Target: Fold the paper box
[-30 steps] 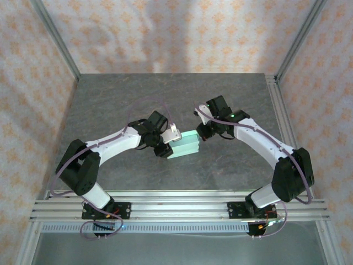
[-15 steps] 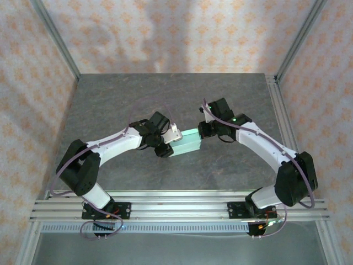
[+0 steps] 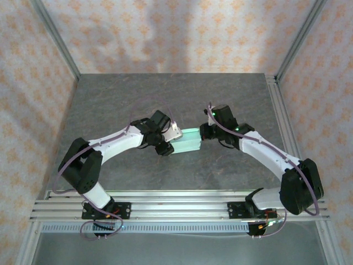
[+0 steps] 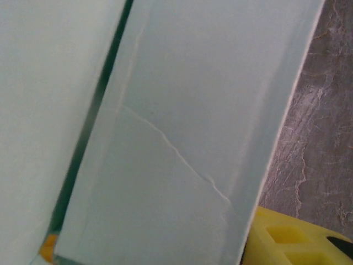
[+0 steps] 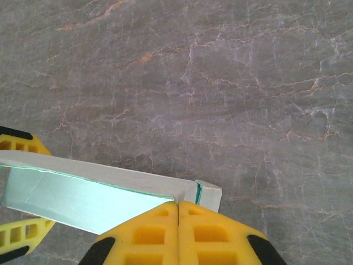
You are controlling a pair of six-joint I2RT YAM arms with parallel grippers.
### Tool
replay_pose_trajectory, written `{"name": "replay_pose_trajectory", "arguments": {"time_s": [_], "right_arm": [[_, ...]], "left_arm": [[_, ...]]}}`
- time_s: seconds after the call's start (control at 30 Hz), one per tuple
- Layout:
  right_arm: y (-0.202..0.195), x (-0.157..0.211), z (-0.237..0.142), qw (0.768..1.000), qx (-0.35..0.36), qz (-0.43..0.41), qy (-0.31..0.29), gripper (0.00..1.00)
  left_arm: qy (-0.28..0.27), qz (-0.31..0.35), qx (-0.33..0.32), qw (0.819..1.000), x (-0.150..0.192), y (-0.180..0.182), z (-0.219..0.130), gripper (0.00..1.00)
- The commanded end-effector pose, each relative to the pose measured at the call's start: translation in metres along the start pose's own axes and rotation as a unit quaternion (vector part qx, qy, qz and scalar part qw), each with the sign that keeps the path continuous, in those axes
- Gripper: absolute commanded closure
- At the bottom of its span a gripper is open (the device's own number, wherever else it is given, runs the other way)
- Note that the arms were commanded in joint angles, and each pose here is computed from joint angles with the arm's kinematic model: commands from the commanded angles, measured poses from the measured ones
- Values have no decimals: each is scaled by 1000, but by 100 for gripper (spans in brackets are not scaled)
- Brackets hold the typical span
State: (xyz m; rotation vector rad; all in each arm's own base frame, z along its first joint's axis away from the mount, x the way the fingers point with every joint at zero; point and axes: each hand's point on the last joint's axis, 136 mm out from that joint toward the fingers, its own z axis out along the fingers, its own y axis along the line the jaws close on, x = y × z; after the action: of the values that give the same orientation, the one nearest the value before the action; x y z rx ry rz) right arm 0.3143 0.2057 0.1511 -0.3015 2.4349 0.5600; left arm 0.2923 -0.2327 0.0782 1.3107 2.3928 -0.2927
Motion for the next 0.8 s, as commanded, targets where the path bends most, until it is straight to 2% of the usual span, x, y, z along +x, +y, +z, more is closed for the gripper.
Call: {"name": "replay_pose_trajectory", "arguments": {"time_s": [0.0,0.27,0.53,0.77], "right_arm": [[-5,3,0,1000,17,-1,-4,100],[-5,2,-3,1000,18,-10,-12,100],[-4,5,-4,999,33,-30,-13,100],[-1,7,-6,997,47,-65,-14,100]], "left_arm": [[-9,-5,-3,1000,-11,0,-6,40],[-37,-30,-4,999,-23,1,-14,20],[-50,-48,-7,998,-25,1,-19,13],[-86,-68,-33,993,-31,7,-28,3]]}}
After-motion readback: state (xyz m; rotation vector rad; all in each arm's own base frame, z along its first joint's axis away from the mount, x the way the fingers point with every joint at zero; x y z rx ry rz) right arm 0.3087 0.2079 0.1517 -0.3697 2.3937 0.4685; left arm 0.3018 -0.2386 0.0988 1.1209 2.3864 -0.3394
